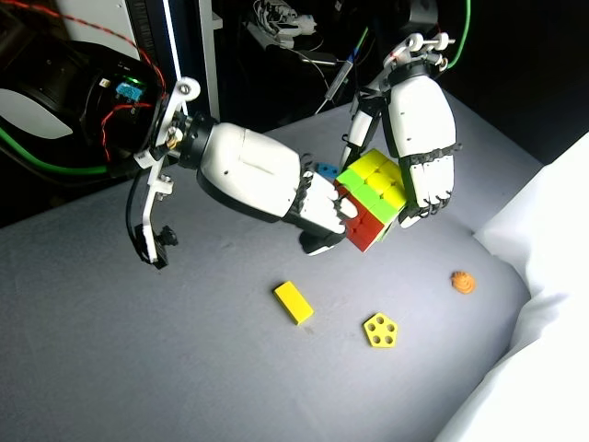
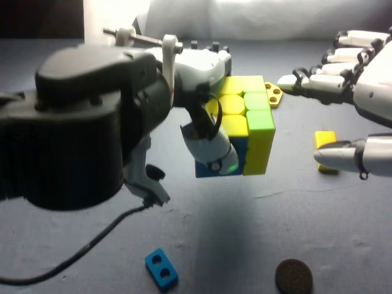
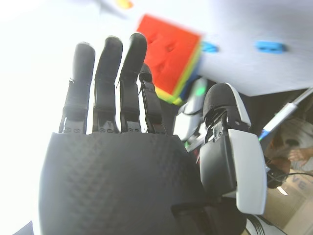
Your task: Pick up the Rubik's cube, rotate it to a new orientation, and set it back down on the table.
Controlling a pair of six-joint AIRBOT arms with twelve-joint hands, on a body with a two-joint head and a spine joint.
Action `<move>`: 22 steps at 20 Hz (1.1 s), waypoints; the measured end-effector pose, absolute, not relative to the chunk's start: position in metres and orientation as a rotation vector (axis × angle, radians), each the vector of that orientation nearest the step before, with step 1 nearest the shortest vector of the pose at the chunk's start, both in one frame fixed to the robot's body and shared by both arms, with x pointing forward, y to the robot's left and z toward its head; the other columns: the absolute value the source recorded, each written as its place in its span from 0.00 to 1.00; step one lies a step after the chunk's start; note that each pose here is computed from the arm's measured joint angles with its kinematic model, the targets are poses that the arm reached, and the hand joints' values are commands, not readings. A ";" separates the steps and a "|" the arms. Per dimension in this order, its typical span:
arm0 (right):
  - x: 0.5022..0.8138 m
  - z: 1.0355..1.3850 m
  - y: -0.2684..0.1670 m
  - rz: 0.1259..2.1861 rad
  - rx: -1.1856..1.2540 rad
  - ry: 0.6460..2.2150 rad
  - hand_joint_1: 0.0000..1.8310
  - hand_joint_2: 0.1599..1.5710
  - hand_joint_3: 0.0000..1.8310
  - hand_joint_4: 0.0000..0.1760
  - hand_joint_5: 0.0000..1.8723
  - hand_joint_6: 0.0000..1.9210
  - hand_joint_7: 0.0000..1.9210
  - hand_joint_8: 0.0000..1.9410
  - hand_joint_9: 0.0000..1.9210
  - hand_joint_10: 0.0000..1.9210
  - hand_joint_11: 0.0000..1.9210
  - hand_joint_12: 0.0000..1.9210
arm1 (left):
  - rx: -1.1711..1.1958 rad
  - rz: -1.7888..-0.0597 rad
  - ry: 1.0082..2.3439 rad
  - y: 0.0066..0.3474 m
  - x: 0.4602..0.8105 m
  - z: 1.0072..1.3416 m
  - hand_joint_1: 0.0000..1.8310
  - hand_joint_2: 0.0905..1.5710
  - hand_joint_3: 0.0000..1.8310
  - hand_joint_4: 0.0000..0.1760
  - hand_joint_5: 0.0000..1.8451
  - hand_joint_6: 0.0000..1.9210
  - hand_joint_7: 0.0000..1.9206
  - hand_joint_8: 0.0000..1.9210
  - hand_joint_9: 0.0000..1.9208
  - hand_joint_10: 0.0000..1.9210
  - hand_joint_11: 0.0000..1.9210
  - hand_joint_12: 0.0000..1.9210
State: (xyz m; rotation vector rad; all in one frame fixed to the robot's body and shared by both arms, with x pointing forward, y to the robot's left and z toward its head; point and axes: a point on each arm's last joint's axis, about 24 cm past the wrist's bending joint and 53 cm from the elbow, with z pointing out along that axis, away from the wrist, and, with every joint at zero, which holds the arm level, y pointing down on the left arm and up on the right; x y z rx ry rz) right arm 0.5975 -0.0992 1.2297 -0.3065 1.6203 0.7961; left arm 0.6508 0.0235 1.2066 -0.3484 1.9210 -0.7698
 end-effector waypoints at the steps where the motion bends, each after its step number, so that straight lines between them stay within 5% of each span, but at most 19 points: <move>1: 0.598 1.231 -0.098 0.799 -0.306 1.615 0.05 0.78 0.00 0.00 0.09 0.00 0.19 0.14 0.12 0.43 0.00 0.84 | -0.341 -0.769 1.915 0.024 0.650 1.203 0.56 0.76 0.00 0.00 0.03 0.88 0.07 0.89 0.10 0.95 0.11 1.00; 4: 0.597 1.230 -0.097 0.801 -0.310 1.615 0.00 0.79 0.00 0.00 0.01 0.00 0.02 0.00 0.02 0.05 0.00 0.07 | -0.332 -0.769 1.916 0.024 0.648 1.190 0.58 0.75 0.00 0.00 0.04 0.87 0.08 0.88 0.11 0.93 0.11 1.00; 5: 0.597 1.230 -0.096 0.802 -0.310 1.614 0.00 0.78 0.00 0.00 0.00 0.00 0.00 0.00 0.00 0.01 0.00 0.01 | -0.331 -0.776 1.906 0.025 0.647 1.185 0.59 0.74 0.00 0.00 0.04 0.87 0.09 0.87 0.12 0.93 0.11 1.00; 20: 0.592 1.232 -0.086 0.808 -0.359 1.582 0.00 0.78 0.00 0.00 0.00 0.00 0.00 0.00 0.00 0.00 0.00 0.00 | -0.287 -0.794 1.904 0.028 0.636 1.141 0.56 0.76 0.00 0.00 0.02 0.90 0.07 0.88 0.10 0.92 0.08 1.00; 21: 0.592 1.232 -0.085 0.806 -0.364 1.580 0.00 0.78 0.00 0.00 0.00 0.00 0.00 0.00 0.00 0.00 0.00 0.00 | -0.290 -0.797 1.904 0.029 0.636 1.140 0.54 0.76 0.00 0.00 0.01 0.88 0.08 0.85 0.09 0.89 0.07 0.99; 22: 0.592 1.231 -0.085 0.805 -0.367 1.581 0.00 0.78 0.00 0.00 0.00 0.00 0.00 0.00 0.00 0.00 0.00 0.00 | -0.289 -0.797 1.903 0.029 0.636 1.139 0.53 0.74 0.00 0.00 0.05 0.75 0.09 0.78 0.10 0.84 0.07 0.95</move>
